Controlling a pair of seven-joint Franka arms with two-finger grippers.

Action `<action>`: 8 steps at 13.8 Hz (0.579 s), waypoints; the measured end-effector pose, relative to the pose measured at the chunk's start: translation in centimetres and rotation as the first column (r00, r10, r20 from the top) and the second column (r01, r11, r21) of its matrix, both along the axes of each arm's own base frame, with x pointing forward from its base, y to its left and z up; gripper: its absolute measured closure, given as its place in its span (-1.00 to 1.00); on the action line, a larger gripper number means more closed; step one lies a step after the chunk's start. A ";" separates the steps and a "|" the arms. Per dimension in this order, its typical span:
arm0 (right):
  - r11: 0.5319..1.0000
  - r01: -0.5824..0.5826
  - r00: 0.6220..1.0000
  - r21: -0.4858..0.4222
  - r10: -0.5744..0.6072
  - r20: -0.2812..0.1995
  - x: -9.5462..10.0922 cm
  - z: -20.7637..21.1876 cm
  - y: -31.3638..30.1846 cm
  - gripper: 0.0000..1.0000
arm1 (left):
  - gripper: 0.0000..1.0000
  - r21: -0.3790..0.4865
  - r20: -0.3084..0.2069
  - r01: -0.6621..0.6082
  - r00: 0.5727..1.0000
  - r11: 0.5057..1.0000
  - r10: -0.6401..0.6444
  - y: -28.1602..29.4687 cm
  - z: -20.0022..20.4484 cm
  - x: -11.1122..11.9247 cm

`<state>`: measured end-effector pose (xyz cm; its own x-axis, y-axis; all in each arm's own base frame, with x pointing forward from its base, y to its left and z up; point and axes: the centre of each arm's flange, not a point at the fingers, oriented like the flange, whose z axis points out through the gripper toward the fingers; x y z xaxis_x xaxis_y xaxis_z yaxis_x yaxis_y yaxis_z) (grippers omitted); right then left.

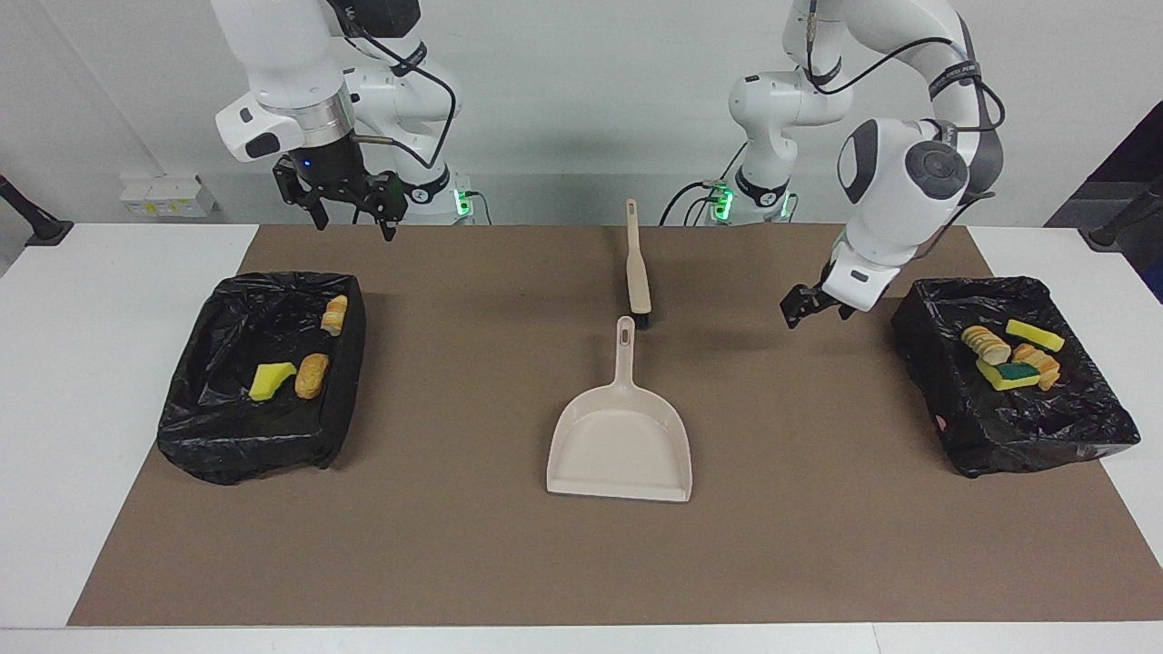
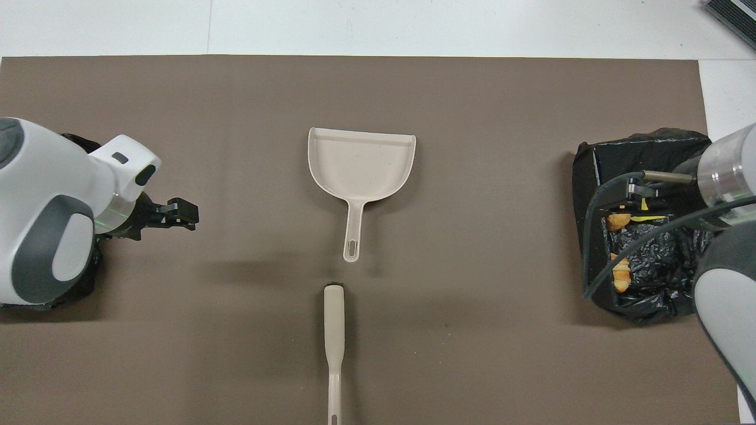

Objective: Sweep and dump trash in bin

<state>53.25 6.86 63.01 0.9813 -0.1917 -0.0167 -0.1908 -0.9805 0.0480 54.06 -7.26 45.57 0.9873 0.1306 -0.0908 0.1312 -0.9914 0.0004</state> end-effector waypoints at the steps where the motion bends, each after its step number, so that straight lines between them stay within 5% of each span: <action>1: 1.000 0.000 1.000 0.000 0.000 0.000 0.0 0.0 0.0 -1.00 | -1.00 -0.001 0.011 -0.003 1.000 1.000 0.003 1.7 0.7 0.0; 8: 1.000 0.000 1.000 0.000 0.000 0.001 0.0 0.0 0.0 -1.00 | -1.00 -0.002 0.106 0.000 0.994 1.000 0.000 9.7 6.7 0.6</action>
<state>53.26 6.85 63.02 0.9813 -0.1919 -0.0159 -0.1910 -0.9804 0.0478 54.67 2.43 52.27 0.9913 0.1308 0.0143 0.1305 -0.9913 0.0168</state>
